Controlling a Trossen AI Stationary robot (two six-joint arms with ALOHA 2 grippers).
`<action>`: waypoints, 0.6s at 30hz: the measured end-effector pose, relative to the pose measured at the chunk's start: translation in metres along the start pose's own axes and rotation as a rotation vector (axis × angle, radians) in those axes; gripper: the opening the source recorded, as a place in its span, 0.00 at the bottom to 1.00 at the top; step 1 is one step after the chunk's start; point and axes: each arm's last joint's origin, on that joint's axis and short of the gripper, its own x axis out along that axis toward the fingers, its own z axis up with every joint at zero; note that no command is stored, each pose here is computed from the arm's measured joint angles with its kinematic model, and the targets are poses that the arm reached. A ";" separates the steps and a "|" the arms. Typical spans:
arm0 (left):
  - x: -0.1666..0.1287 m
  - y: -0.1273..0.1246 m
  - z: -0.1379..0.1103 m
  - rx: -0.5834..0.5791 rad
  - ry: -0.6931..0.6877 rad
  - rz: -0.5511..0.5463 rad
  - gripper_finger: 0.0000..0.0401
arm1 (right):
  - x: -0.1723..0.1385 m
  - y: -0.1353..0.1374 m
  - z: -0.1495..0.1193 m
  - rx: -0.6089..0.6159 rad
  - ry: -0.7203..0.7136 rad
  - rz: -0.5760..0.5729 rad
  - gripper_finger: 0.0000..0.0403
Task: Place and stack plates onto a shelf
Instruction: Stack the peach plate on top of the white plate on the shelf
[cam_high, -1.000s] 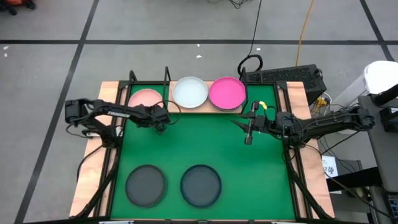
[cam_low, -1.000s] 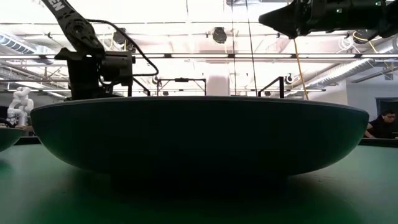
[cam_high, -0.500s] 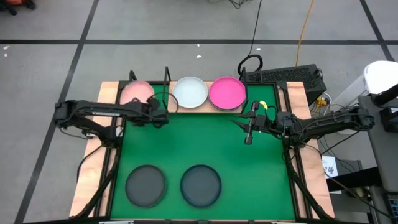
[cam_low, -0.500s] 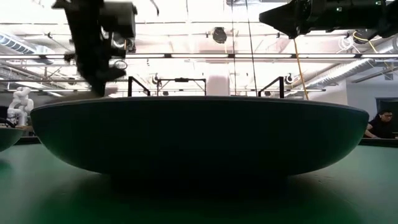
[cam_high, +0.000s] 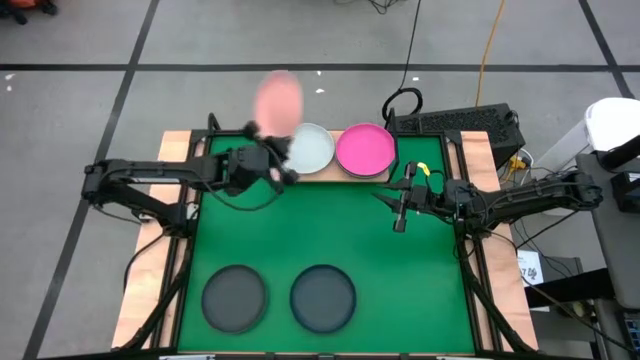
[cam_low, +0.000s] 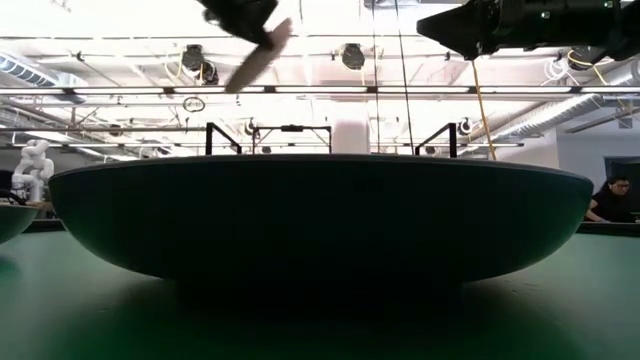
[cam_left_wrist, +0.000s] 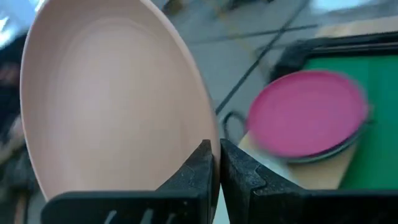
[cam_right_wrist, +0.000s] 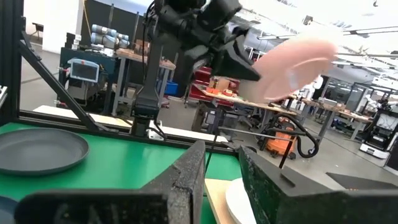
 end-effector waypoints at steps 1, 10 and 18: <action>0.005 -0.003 0.003 0.044 -0.035 -0.023 0.06 | 0.000 0.000 0.000 0.001 -0.003 -0.001 0.20; 0.075 -0.029 -0.017 0.298 0.112 -0.137 0.07 | 0.000 0.000 0.001 0.004 -0.010 -0.003 0.20; 0.112 -0.041 -0.052 0.311 0.299 -0.247 0.07 | 0.000 0.000 0.001 0.004 -0.010 -0.002 0.20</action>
